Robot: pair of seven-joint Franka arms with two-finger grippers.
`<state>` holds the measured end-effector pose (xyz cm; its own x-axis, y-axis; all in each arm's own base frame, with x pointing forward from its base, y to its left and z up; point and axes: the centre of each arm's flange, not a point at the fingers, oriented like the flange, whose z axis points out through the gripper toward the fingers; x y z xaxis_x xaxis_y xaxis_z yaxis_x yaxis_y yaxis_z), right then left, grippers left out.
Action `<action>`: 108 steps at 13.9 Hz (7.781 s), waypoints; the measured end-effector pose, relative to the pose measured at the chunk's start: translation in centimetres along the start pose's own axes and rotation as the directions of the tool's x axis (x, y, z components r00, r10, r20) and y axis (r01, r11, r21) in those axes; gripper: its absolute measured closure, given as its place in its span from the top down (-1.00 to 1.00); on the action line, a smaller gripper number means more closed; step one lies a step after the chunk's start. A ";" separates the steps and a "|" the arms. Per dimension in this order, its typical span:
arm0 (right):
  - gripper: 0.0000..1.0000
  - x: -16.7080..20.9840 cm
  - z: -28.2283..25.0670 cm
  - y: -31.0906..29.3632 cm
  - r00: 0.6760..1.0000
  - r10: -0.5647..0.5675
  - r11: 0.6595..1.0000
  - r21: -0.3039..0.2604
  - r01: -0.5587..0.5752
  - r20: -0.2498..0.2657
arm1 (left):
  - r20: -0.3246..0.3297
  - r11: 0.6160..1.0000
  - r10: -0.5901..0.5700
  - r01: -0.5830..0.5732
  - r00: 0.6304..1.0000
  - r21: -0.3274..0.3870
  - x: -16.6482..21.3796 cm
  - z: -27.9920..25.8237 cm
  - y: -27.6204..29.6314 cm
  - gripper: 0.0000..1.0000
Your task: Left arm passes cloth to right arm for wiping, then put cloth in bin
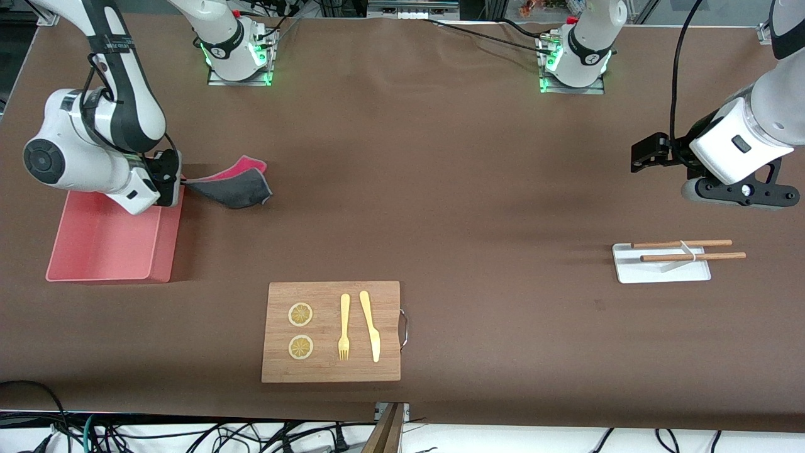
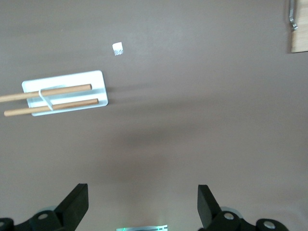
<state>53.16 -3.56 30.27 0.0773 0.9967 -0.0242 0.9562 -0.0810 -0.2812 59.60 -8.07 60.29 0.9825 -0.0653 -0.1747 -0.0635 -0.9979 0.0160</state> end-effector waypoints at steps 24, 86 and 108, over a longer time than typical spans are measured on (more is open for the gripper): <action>-0.97 39.3 -0.5 -1.1 0.737 0.667 0.745 0.105 -0.658 -0.112 | -0.110 1.000 0.016 -0.015 0.994 0.016 -5.9 1.8 -3.3 1.00; 0.33 -10.1 -15.9 1.5 0.892 0.452 0.888 -0.112 -0.446 0.026 | -0.103 1.000 0.021 -0.019 0.994 0.018 -6.0 1.9 -2.3 1.00; 1.00 8.0 -31.2 -12.9 0.263 0.916 0.250 -0.081 -0.965 -0.302 | -0.102 1.000 0.019 -0.017 0.995 0.018 -6.0 1.9 -2.4 1.00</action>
<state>50.29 5.51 63.67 0.9818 0.1882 0.0257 0.1874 -0.9818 0.0312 53.53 -5.24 59.46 0.9938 -0.0832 -0.0732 -0.0833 -0.9965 0.0014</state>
